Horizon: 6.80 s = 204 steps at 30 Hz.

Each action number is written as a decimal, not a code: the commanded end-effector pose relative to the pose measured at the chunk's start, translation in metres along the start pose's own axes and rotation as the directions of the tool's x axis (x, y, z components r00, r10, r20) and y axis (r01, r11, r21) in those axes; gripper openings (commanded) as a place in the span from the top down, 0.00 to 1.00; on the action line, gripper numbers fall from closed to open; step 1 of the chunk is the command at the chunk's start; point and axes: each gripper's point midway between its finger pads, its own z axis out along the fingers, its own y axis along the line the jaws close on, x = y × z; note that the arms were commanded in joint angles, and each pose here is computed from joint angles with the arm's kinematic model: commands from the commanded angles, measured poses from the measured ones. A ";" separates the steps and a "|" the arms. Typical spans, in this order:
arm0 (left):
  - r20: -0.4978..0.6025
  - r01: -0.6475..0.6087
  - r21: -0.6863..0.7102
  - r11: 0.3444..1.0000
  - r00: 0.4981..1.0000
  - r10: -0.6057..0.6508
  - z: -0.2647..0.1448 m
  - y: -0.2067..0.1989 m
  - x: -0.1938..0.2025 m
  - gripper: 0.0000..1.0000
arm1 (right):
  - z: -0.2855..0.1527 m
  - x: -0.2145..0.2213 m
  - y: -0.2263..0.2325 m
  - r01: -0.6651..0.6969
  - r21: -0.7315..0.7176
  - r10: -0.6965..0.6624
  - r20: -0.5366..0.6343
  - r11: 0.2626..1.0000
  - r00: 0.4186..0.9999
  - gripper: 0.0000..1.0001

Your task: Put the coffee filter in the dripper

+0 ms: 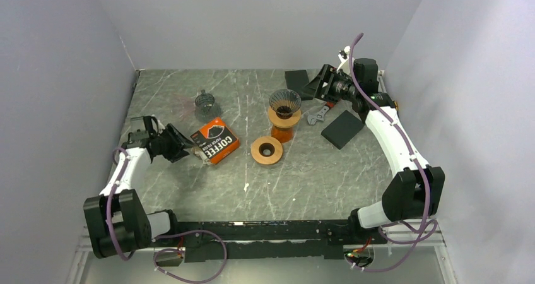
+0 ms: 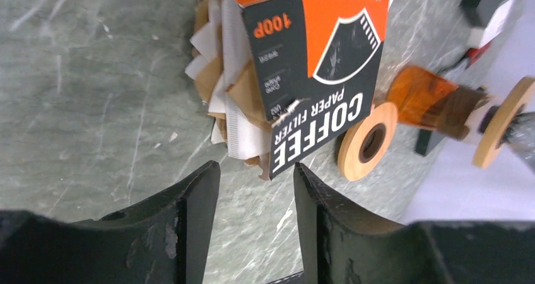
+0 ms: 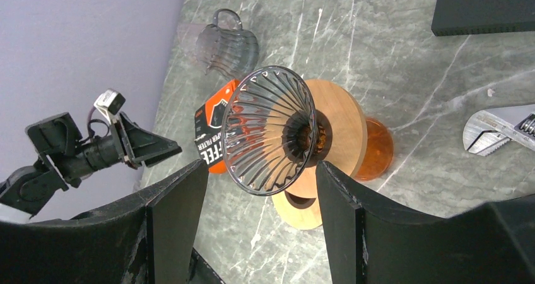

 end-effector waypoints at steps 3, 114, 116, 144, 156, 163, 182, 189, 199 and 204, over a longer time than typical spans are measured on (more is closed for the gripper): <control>0.039 0.173 0.184 0.968 0.982 -0.183 -0.004 -0.003 -0.020 0.51 | -0.004 -0.011 0.016 0.032 -0.044 -0.030 0.043 0.999 0.999 0.32; 0.071 0.133 0.080 0.988 0.988 -0.139 0.014 0.016 -0.013 1.00 | -0.008 -0.008 0.014 0.040 -0.026 -0.039 0.042 0.999 0.998 0.32; 0.081 0.127 0.053 0.990 0.988 -0.131 0.009 0.018 -0.012 1.00 | -0.008 -0.008 0.014 0.043 -0.023 -0.042 0.042 0.999 0.998 0.32; 0.381 -0.262 0.118 0.958 0.902 0.200 -0.118 -0.066 -0.043 1.00 | -0.014 -0.016 0.022 0.050 -0.029 -0.048 0.075 0.998 0.996 0.32; 0.381 -0.482 0.324 0.814 0.854 0.354 -0.119 -0.133 -0.048 1.00 | -0.019 -0.021 0.027 0.056 -0.029 -0.053 0.090 0.998 0.995 0.31; 0.314 -0.645 0.303 0.701 0.762 0.566 -0.098 -0.177 -0.027 1.00 | -0.019 -0.022 0.030 0.058 -0.035 -0.054 0.090 0.998 0.994 0.31; 0.521 -0.965 0.260 0.028 0.165 0.837 -0.085 -0.243 0.001 1.00 | -0.026 -0.033 0.061 0.159 -0.133 -0.148 0.094 0.978 0.985 0.26; 0.665 -0.904 0.149 -0.400 -0.207 0.717 -0.096 -0.239 0.027 1.00 | -0.026 -0.021 0.100 0.286 -0.257 -0.271 0.091 0.923 0.958 0.20; 0.765 -0.760 -0.030 -0.649 -0.435 0.475 -0.117 -0.244 0.045 1.00 | -0.007 0.018 0.142 0.407 -0.400 -0.431 0.033 0.821 0.902 0.08; 0.792 -0.731 -0.056 -0.680 -0.447 0.415 -0.125 -0.248 0.052 1.00 | -0.002 0.039 0.153 0.456 -0.439 -0.504 0.011 0.774 0.864 0.08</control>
